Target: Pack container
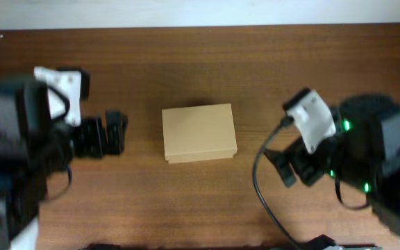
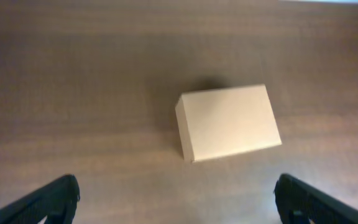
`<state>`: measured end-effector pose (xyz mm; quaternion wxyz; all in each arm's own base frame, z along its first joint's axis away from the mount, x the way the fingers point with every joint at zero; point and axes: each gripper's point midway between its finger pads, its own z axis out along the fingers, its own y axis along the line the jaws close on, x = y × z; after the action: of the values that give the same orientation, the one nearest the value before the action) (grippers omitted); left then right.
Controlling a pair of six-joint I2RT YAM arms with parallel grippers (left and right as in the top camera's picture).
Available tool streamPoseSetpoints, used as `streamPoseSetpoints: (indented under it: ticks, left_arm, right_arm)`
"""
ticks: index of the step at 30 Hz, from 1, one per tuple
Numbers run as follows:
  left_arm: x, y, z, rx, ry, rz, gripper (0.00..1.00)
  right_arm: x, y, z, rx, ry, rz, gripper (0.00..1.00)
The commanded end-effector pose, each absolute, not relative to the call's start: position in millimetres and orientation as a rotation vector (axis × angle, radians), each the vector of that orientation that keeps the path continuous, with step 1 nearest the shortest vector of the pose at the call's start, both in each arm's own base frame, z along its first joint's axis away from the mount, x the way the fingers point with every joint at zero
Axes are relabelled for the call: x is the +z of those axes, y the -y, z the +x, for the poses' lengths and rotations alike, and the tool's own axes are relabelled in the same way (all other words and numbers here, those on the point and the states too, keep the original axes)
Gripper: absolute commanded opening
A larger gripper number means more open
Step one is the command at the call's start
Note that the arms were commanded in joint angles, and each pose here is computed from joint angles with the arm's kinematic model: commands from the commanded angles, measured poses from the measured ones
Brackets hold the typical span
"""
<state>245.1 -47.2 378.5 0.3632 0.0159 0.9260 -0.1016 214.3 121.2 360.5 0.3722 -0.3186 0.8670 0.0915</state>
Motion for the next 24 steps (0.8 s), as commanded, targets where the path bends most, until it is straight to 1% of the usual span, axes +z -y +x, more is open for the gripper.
streamPoseSetpoints:
  ticks: [1,6,8,17,24]
  left_arm:
    - [356.8,43.4,202.2,-0.281,-2.291,0.022,1.00]
    - [320.3,53.8,171.6,-0.371,-2.181,0.077,1.00]
    - [305.8,56.2,163.0,-0.391,-2.150,0.091,1.00]
    - [265.0,63.5,151.7,-0.444,-2.134,0.124,0.99]
    - [276.4,64.2,159.4,-0.441,-2.076,0.132,0.99]
  right_arm:
    - [336.8,-119.0,185.9,0.302,-2.154,-0.840,0.99]
    - [302.8,-118.1,164.8,0.361,-2.055,-0.831,0.99]
    - [288.4,-116.4,158.0,0.397,-2.041,-0.779,0.99]
    - [263.3,-112.4,137.0,0.459,-1.906,-0.719,0.99]
    - [261.6,-112.1,136.1,0.460,-1.902,-0.718,0.99]
